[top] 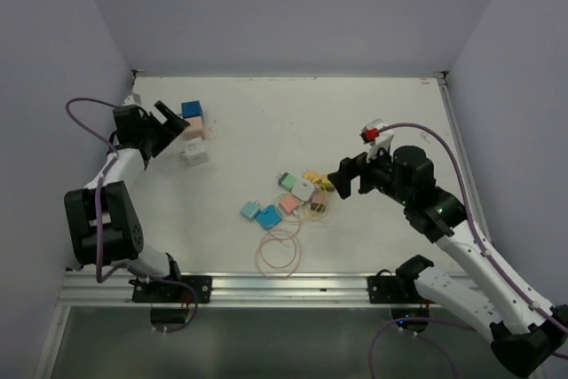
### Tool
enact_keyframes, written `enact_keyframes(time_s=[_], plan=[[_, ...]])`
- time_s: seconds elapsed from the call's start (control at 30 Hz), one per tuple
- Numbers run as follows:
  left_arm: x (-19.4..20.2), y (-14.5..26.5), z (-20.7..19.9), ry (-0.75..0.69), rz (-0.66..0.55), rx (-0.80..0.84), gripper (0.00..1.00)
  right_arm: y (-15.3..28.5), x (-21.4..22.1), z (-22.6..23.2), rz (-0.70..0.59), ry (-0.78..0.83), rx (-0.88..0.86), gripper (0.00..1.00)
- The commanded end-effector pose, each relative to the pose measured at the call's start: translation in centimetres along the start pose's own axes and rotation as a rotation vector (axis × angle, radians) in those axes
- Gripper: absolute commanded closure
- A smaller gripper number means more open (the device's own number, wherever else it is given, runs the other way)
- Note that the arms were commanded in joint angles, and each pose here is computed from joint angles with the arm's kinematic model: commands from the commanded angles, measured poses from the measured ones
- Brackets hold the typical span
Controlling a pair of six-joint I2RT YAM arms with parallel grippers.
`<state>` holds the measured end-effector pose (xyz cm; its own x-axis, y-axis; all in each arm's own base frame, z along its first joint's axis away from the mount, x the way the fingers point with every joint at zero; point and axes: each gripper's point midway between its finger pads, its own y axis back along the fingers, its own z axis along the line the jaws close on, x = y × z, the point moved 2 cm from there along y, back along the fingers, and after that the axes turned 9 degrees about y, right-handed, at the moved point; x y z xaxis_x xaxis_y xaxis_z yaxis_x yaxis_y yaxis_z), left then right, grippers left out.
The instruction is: Pull the plug off the socket
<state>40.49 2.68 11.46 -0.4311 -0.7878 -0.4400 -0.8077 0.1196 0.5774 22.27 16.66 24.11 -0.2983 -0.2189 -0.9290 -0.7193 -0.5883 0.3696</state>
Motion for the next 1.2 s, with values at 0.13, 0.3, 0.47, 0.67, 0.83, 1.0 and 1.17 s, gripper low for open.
enact_keyframes(time_s=[0.13,0.3,0.47,0.67,0.83,1.0,1.17], plan=[[-5.3,10.5,-6.0,-0.222,-0.201,-0.008,0.00,5.0,-4.0,-3.2,-0.089,0.009,0.234,0.01],[-6.6,20.1,-10.6,-0.320,-0.352,0.062,0.00,9.2,-6.0,-4.9,-0.135,-0.010,0.379,0.01],[-6.5,29.0,-13.8,-0.415,-0.540,0.115,0.00,14.1,-7.4,-6.1,-0.220,-0.016,0.492,0.01],[-4.8,36.7,-13.4,-0.455,-0.697,0.107,0.00,18.3,-6.7,-7.1,-0.274,-0.040,0.602,0.01],[-3.8,38.6,-10.6,-0.428,-0.764,0.051,0.00,21.4,-5.9,-7.5,-0.367,-0.075,0.655,0.01],[-3.1,38.7,-8.8,-0.415,-0.765,0.010,0.00,23.1,-4.7,-7.6,-0.441,-0.100,0.682,0.01],[-3.0,38.3,-8.2,-0.395,-0.761,-0.012,0.00,23.4,-3.0,-8.0,-0.434,-0.124,0.716,0.01]])
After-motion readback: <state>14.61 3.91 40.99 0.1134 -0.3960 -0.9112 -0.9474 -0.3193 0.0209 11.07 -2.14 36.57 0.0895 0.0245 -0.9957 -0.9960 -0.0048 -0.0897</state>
